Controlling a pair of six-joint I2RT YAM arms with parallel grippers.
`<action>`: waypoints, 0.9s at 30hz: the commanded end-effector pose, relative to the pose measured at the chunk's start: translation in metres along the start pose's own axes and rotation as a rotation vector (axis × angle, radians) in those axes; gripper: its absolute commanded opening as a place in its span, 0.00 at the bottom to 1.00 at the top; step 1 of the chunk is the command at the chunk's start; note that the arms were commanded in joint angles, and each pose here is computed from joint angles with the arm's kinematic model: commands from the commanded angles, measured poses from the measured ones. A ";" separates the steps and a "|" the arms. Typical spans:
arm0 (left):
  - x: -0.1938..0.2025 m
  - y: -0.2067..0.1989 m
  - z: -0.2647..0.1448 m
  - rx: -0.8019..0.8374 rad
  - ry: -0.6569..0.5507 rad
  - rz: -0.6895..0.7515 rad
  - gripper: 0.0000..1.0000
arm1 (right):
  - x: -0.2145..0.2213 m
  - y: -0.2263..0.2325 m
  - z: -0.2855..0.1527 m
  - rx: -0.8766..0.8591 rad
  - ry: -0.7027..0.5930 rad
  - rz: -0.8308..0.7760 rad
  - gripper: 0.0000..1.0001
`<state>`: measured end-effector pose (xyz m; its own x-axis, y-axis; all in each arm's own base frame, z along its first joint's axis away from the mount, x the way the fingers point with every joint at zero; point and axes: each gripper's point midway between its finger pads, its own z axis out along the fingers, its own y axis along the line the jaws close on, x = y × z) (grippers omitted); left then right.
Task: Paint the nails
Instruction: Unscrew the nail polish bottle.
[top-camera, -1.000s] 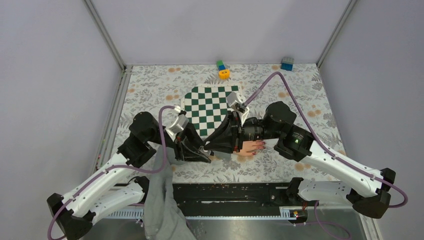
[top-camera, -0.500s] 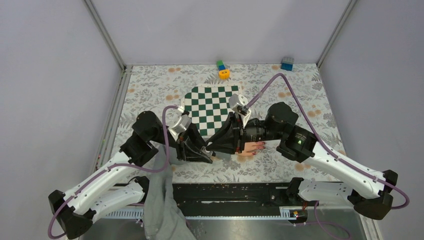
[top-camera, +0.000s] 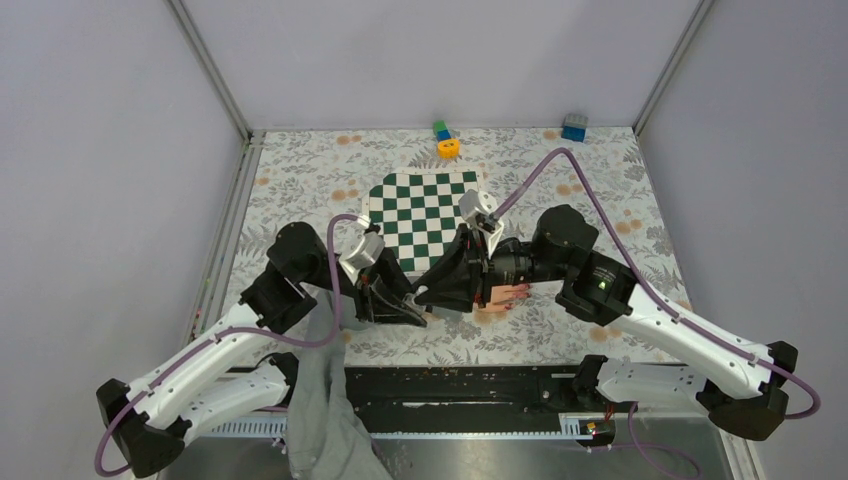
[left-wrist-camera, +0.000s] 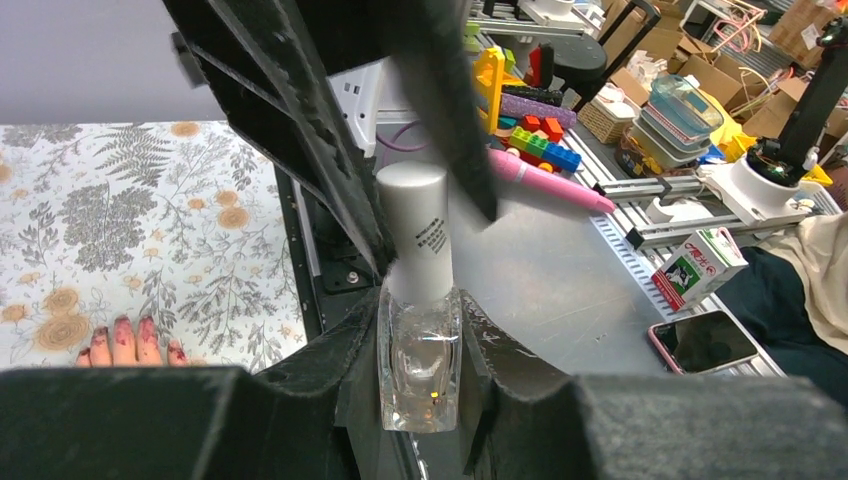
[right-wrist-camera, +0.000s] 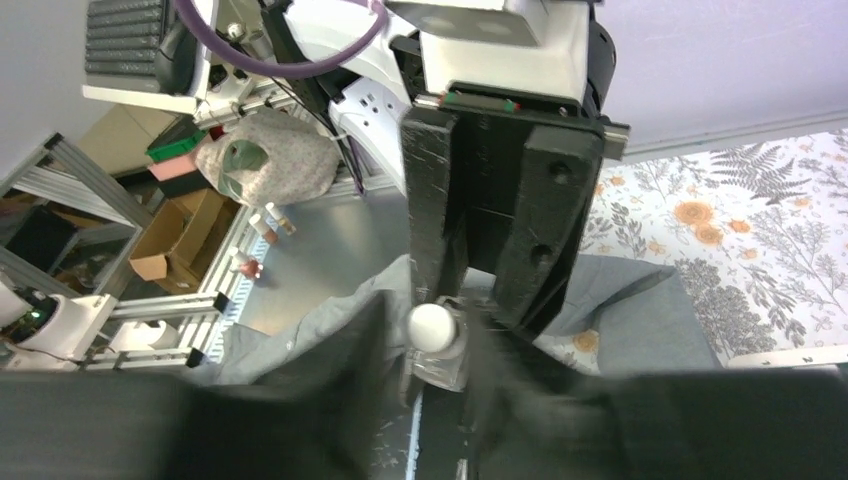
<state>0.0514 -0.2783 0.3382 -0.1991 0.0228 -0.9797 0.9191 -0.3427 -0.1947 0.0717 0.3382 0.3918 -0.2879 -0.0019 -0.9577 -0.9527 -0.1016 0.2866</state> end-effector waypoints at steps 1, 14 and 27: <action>-0.004 0.007 -0.004 -0.070 -0.006 0.049 0.00 | -0.041 0.032 -0.019 -0.055 -0.116 -0.087 0.53; -0.012 0.061 -0.034 -0.497 -0.037 0.128 0.00 | -0.025 -0.070 -0.058 0.578 -0.198 0.054 0.97; -0.009 0.116 -0.083 -0.928 -0.050 0.056 0.00 | -0.021 -0.101 -0.020 0.688 -0.334 0.380 0.74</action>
<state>0.1681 -0.2505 0.3000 -0.1777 0.0332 -0.9835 0.8848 0.4429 -0.1449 0.1702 0.3219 0.3485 -0.5132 0.2605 -0.8178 -0.6522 0.5011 0.5688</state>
